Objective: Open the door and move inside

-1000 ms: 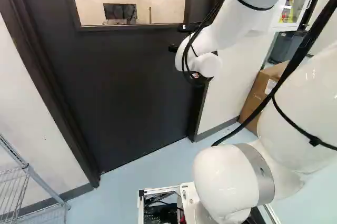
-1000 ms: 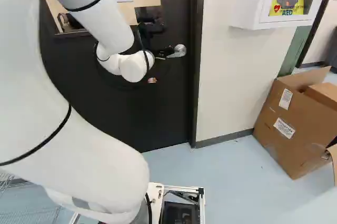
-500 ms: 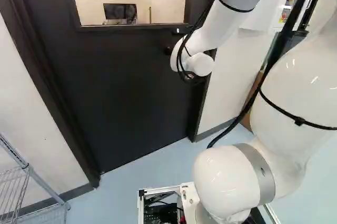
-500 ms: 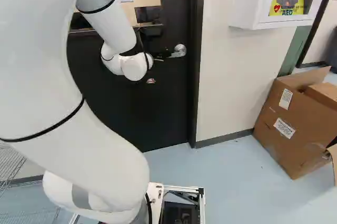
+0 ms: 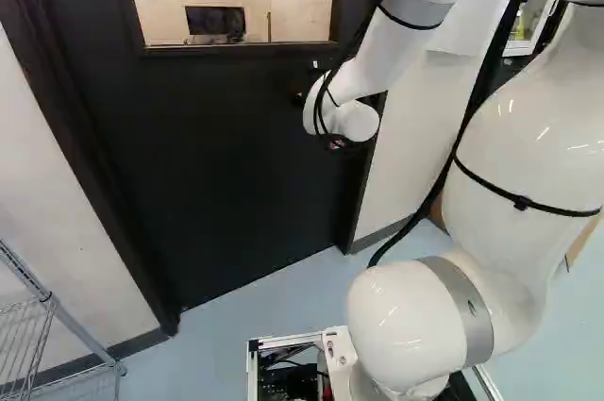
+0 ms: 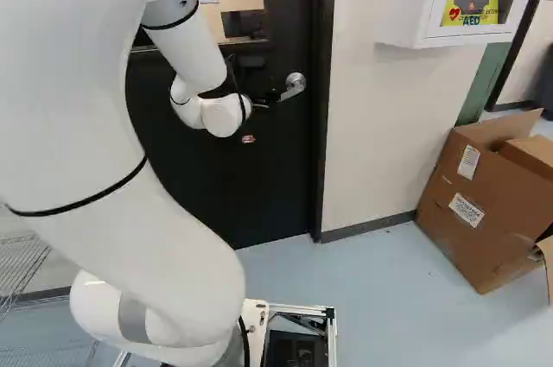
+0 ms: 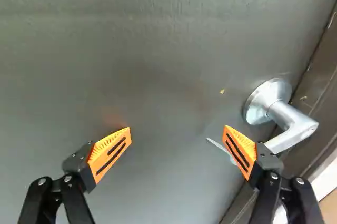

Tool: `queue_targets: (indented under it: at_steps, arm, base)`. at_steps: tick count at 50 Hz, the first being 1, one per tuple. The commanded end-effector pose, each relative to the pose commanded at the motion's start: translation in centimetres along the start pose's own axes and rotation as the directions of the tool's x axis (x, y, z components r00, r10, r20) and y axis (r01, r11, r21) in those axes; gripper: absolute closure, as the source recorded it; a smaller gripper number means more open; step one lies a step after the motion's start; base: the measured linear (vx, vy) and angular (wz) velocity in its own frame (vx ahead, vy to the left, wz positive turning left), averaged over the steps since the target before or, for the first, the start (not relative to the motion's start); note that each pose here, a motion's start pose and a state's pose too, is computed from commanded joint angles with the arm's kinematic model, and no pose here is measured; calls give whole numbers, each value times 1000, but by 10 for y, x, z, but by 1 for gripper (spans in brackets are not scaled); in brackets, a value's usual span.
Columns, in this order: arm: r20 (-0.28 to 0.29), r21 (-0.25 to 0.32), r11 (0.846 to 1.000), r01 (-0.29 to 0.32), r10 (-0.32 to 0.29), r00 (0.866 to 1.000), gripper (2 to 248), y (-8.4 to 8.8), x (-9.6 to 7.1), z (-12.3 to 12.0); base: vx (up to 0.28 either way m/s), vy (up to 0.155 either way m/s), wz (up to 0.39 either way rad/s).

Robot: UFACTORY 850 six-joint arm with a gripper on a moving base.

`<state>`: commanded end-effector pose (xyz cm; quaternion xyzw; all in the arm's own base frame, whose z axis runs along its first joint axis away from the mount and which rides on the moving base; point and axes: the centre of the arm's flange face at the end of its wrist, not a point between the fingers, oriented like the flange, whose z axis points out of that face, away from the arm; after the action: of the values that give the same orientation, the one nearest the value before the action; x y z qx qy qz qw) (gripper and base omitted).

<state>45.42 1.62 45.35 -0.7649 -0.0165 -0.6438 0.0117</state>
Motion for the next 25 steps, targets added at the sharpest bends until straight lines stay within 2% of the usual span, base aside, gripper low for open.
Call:
queue_targets:
  at_steps: [25]
  arm:
    - [58,0,1000,0,0,998,3,0,-25,7]
  base:
    - [0,0,0]
